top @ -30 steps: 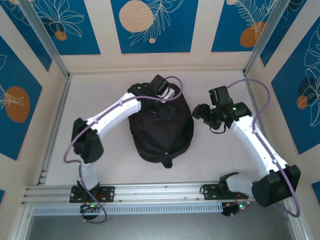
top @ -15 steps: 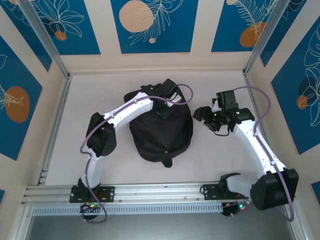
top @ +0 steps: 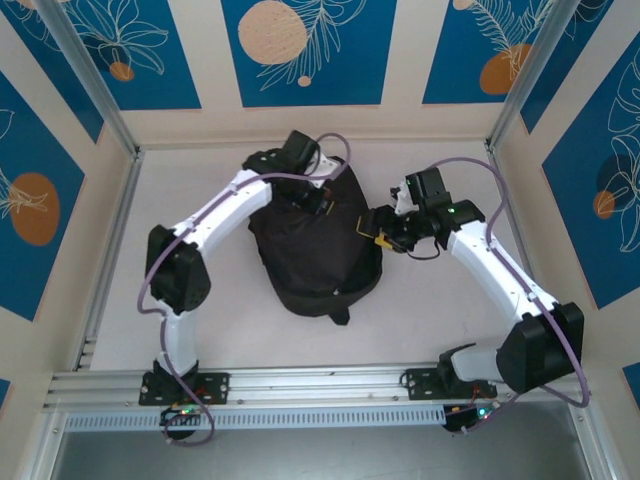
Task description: Pack books, pencil case, and school supplies into a backpack
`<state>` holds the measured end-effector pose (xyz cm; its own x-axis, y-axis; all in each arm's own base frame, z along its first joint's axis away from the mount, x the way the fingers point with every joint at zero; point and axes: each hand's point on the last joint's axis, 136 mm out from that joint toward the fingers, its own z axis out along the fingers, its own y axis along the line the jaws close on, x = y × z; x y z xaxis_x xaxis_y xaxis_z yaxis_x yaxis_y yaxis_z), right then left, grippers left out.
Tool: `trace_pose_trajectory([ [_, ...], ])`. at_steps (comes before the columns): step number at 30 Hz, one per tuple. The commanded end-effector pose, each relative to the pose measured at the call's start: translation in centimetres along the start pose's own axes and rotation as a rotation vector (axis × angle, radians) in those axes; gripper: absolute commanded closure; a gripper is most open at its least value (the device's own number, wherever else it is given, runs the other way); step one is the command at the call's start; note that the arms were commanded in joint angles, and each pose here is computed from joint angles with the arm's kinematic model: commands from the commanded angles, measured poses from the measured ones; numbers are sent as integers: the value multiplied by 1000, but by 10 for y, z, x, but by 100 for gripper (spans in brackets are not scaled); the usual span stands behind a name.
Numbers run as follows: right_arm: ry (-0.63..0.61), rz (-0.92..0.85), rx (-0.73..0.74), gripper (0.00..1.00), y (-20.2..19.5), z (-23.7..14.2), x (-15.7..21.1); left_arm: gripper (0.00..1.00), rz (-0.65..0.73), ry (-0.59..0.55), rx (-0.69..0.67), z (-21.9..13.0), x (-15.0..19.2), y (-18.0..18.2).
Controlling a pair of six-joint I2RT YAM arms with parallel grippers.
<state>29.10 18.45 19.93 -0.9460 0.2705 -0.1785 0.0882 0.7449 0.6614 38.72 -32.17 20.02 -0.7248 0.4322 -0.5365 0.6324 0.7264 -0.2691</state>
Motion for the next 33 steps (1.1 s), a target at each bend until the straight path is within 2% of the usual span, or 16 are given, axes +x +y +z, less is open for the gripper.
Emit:
trace_pose_trajectory([
  [1, 4, 52, -6, 37, 6, 7, -9, 100, -107, -149, 133, -43, -27, -2],
  [5, 9, 95, 10, 32, -1, 22, -14, 100, -191, -178, 228, -54, -30, 5],
  [12, 10, 75, -23, 30, 5, 26, -16, 100, -201, -177, 285, -56, -33, -2],
  [16, -25, -6, 3, 34, 8, 10, -13, 100, -197, -167, 312, -58, -32, -6],
  [21, -6, -210, 47, 48, 15, -7, 9, 100, -206, -99, 341, -41, -22, -7],
  [26, 166, -272, 49, 59, 24, -5, 46, 100, -203, -50, 327, -27, -14, -8],
  [29, 270, -310, 92, 59, 27, 5, 70, 99, -204, -33, 326, -21, -12, -10],
  [33, 414, -273, 184, 60, 15, 24, 95, 99, -204, -21, 317, -18, -10, -11],
])
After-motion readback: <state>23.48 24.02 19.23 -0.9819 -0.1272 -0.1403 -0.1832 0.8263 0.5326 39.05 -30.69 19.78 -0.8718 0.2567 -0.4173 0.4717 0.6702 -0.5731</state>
